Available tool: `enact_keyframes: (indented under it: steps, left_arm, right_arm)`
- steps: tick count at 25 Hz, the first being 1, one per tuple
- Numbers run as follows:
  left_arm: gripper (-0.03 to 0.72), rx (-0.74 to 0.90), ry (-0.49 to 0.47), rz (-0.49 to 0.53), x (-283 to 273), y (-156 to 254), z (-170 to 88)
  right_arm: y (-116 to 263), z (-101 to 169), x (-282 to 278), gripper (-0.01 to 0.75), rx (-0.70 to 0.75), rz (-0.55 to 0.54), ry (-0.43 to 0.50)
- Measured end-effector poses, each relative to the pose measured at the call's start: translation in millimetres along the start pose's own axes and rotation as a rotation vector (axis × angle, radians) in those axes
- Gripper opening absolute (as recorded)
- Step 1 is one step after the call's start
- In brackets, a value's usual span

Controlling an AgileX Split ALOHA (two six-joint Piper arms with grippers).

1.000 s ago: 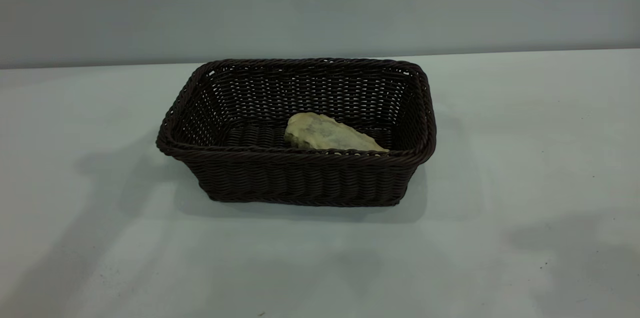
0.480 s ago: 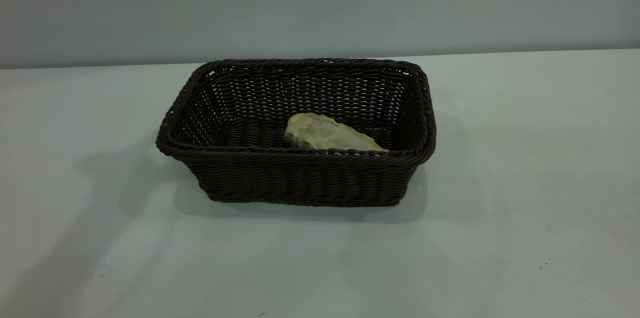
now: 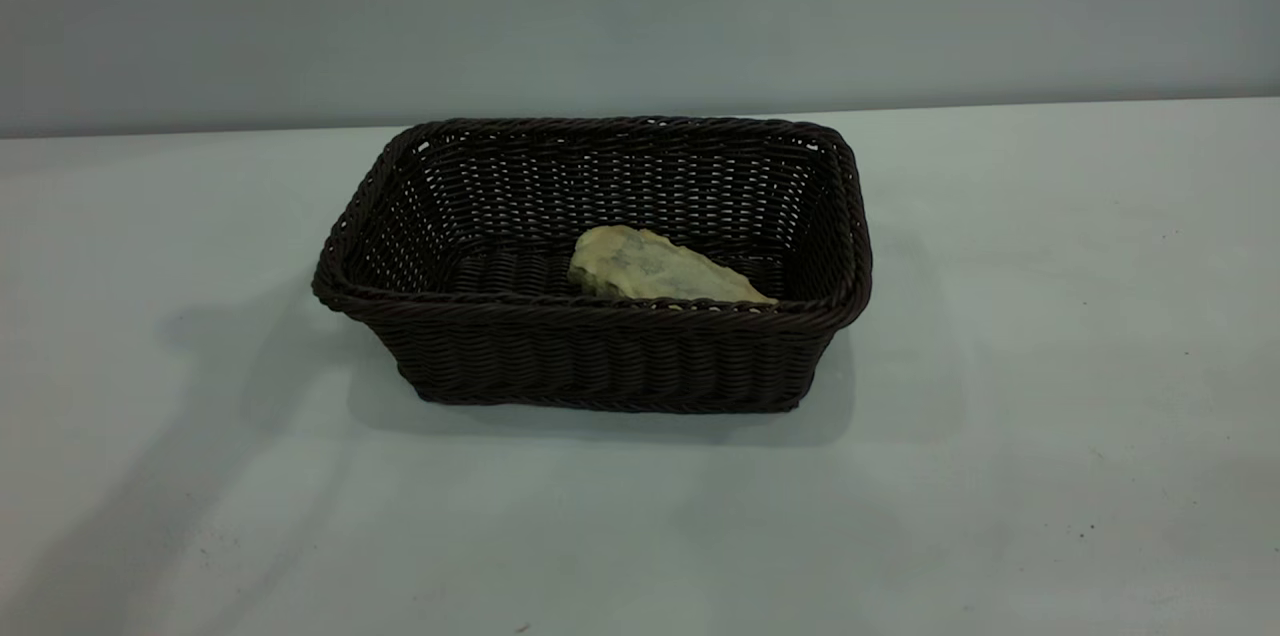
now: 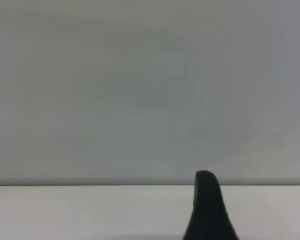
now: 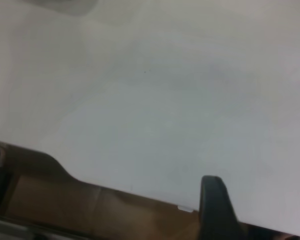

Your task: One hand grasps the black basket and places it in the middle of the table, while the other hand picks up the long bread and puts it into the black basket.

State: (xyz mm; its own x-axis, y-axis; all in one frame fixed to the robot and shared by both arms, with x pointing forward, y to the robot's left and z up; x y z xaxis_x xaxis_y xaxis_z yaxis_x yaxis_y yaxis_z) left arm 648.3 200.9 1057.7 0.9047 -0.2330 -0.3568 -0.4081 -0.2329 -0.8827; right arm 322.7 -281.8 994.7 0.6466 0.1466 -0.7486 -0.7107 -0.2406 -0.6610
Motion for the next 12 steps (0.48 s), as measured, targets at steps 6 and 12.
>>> enact_keyframes:
  steps: [6,12]
  left_arm:
    - [0.564,-0.001,0.012,0.007,0.0,1.2,-1.9]
    - [0.564,-0.003,0.016,0.009,0.0,1.5,-2.5]
  right_arm:
    - [3.7,4.9,-2.9,0.424,0.017,-0.047,-0.032]
    - [10.5,5.5,-5.7,0.424,0.013,-0.096,-0.038]
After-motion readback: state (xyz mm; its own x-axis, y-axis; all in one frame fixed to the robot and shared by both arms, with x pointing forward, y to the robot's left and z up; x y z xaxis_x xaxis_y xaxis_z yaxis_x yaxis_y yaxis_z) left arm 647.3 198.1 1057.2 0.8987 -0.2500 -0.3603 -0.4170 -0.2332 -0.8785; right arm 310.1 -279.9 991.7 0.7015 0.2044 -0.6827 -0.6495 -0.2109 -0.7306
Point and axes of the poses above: a point on each arm's last joint axis where the gripper is mounted, x pointing out along that axis toward the gripper, z along the wrist's bending axis when the last joint is at zero, y = z × x, the point moved 7 cm from there along x, pointing out along that axis toward the gripper, and after that the axes turned 3 degrees about -x, right-handed, at the moved point
